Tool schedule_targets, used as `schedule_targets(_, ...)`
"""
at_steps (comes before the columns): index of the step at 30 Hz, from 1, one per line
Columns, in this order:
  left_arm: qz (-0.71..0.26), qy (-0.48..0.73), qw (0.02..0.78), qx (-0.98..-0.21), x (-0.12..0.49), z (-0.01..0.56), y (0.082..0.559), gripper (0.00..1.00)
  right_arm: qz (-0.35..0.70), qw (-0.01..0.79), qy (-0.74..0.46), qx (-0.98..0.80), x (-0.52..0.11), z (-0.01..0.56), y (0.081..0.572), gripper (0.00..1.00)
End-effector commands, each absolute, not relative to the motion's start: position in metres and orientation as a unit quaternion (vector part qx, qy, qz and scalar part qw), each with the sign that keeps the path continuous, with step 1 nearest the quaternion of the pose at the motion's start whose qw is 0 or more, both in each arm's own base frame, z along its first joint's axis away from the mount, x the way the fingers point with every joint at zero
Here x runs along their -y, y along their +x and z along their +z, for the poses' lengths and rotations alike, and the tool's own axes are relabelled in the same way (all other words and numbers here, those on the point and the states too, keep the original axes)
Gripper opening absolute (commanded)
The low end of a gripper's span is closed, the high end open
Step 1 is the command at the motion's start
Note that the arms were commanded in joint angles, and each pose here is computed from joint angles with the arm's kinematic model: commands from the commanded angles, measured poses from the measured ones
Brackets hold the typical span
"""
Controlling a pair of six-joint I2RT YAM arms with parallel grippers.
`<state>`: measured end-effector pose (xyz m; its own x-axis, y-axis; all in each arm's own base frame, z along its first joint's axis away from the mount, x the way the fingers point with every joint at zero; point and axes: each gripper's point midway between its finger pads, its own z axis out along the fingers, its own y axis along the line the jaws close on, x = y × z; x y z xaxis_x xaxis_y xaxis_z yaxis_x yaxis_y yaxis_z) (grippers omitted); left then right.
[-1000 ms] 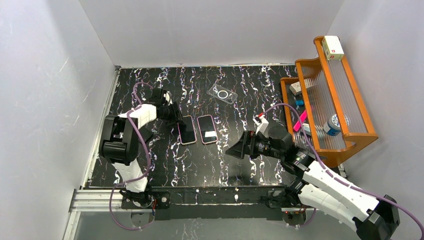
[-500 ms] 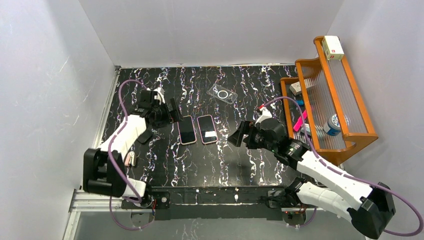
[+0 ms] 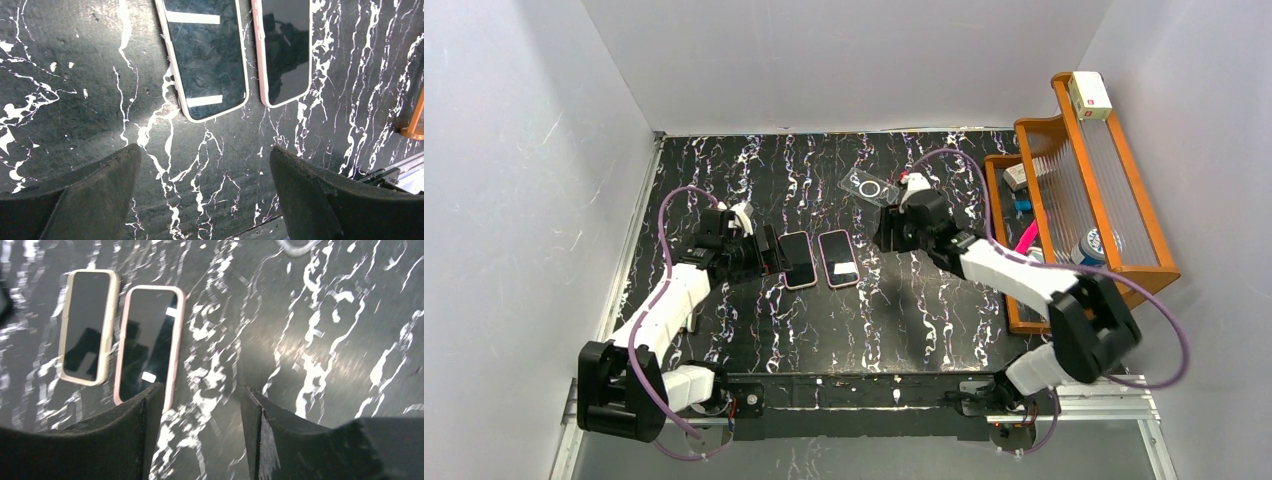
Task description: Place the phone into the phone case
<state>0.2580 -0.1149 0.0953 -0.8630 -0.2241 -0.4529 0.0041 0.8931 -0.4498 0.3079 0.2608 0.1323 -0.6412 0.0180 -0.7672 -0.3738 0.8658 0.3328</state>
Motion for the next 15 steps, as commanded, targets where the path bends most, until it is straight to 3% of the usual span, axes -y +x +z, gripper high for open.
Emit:
schedule_targets(1, -0.246, -0.038, 0.268, -0.931, 0.122, 0.108, 0.253, 0.98, 0.216, 0.45, -0.162, -0.851, -0.269, 0.136, 0.37, 0.62)
schedule_targets(11, -0.236, -0.037, 0.278, -0.93, 0.119, 0.111, 0.253, 0.98, 0.251, 0.412, -0.198, -0.853, -0.276, 0.11, 0.45, 0.45)
schedule_targets(15, -0.237, -0.036, 0.281, -0.929, 0.119, 0.113, 0.253, 0.98, 0.255, 0.389, -0.217, -0.858, -0.286, 0.097, 0.473, 0.45)
